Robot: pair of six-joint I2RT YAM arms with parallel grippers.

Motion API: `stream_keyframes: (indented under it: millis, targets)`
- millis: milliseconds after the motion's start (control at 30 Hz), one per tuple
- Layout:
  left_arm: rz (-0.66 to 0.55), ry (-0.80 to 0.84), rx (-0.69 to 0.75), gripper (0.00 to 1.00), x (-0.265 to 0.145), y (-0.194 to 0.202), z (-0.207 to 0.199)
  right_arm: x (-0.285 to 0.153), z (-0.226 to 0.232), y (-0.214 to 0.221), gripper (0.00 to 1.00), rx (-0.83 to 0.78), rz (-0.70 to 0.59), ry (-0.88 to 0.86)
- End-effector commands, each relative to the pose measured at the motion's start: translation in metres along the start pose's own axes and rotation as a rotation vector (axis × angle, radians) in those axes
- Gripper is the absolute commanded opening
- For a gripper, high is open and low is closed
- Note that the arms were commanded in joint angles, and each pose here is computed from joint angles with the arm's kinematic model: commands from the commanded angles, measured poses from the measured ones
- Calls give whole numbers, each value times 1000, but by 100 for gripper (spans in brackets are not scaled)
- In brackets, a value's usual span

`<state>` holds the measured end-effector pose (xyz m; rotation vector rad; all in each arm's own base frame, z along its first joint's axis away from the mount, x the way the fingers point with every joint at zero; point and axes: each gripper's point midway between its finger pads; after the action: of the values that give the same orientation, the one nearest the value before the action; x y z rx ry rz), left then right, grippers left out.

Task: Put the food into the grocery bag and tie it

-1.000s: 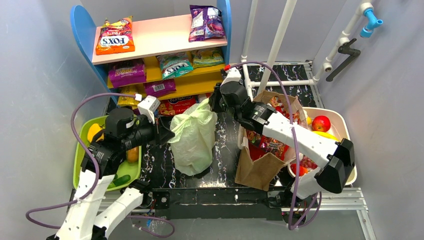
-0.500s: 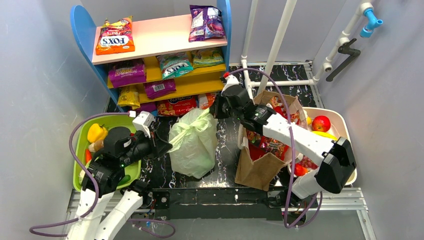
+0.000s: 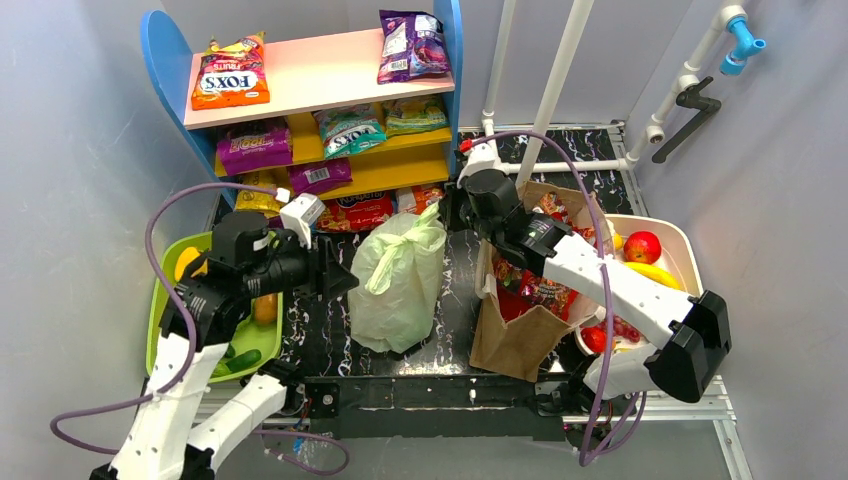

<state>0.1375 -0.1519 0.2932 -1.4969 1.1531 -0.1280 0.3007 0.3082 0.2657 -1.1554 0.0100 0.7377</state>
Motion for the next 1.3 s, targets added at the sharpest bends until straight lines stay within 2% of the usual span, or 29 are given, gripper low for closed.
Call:
stream_keyframes:
  millis: [0,400,667,1033,1133,1233,1267]
  targets:
    - [-9,82,29,42,4,-20,-11,-6,10,-24,1,-15,-65,-7]
    - [-22,174,19,42,39,-45,-14,2,17,-18,1,-31,-41,3]
    - [59,142,32,42,65,-31,0,4,16,-16,1,-31,-37,14]
    - [111,101,54,34,81,-23,7,7,12,-13,1,-35,-29,29]
    - [121,99,56,25,82,-20,7,8,12,-13,1,-35,-31,33]
    - [119,86,63,1,80,-18,8,8,9,-14,1,-35,-37,48]
    - [112,81,67,0,78,-18,8,8,5,-14,1,-29,-39,73]
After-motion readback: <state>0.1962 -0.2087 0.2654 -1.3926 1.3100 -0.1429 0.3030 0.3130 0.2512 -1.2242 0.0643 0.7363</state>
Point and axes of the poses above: each gripper's point midway between its finger pads, its own x axis out along the fingers, its own z axis along the line the jaws close on, y = z × x, and after that the axes turned 10 degrees about x, right-handed
